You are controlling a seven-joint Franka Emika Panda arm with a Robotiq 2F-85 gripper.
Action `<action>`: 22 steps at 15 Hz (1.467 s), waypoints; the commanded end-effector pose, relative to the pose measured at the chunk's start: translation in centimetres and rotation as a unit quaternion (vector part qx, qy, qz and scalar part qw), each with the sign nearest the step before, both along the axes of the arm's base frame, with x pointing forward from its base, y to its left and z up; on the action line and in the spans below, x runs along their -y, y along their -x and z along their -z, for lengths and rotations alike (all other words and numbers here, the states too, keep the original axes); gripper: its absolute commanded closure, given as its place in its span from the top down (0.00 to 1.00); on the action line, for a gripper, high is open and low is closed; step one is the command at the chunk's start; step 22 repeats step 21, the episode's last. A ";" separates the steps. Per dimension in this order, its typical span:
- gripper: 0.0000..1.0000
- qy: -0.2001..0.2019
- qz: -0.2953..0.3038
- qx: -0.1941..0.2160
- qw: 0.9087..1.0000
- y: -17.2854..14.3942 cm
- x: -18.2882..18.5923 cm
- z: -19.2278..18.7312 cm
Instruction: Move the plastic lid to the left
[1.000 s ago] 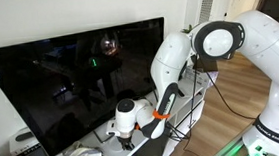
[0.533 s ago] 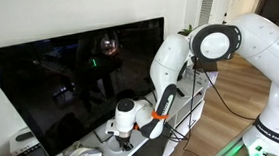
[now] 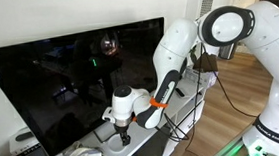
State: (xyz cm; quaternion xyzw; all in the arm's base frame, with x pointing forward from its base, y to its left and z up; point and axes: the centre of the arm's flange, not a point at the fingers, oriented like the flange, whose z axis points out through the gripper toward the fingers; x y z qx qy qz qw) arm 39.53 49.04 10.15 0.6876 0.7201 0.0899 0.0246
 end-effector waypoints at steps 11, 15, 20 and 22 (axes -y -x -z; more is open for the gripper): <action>1.00 0.006 0.336 -0.037 0.941 5.6 18.9 -9.8; 1.00 -0.011 0.432 -0.030 0.901 5.1 25.3 -11.2; 1.00 0.003 0.392 -0.034 0.919 3.7 22.9 -9.5; 1.00 0.003 0.390 -0.035 0.920 3.7 22.6 -9.4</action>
